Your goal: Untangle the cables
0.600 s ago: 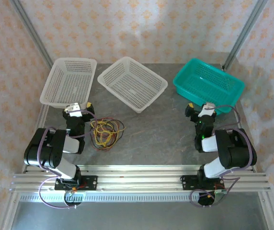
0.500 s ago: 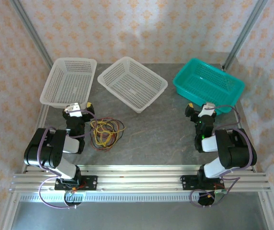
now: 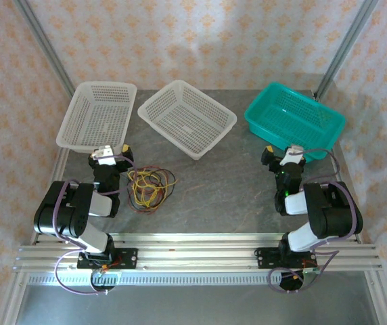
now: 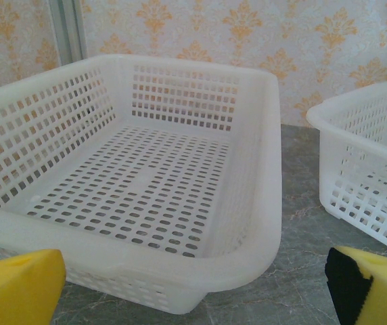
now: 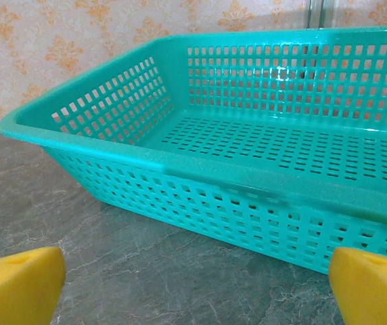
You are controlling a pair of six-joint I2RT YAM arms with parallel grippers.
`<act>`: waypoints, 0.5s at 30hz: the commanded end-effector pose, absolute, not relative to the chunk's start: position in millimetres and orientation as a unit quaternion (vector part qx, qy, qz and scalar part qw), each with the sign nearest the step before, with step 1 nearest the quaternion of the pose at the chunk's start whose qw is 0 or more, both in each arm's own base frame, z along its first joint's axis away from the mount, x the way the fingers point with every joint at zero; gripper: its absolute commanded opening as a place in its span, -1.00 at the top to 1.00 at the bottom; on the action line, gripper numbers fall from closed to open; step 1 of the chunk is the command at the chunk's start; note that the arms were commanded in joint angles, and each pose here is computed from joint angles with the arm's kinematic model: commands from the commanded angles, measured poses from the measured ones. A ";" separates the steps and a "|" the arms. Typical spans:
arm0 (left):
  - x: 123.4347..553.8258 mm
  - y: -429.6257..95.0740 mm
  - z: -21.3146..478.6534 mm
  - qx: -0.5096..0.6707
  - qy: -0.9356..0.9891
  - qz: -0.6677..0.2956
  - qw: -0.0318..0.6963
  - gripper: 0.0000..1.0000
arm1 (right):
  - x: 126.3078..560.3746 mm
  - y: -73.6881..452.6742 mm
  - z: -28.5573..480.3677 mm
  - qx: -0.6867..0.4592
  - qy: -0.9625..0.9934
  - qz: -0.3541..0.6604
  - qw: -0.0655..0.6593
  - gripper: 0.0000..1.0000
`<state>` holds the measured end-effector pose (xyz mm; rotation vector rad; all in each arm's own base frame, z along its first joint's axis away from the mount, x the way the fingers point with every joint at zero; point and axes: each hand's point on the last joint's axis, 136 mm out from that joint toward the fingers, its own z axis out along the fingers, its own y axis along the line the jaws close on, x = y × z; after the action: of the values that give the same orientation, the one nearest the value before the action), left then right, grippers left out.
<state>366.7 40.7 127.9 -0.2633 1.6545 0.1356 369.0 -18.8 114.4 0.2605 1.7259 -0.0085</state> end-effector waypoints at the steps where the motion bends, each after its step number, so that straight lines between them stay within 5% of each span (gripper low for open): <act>1: 370.1 40.6 134.1 -0.113 0.728 0.057 0.674 -0.99 | 374.4 -17.5 124.0 0.113 0.747 -0.001 0.655 -0.99; 15: 348.1 36.9 159.8 -0.126 0.703 0.091 0.694 -0.99 | 370.3 -3.0 141.5 0.076 0.747 0.013 0.661 -0.99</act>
<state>354.7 37.5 142.3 -0.2692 1.6149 0.1517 368.4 -8.6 125.8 0.2073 1.7114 0.0274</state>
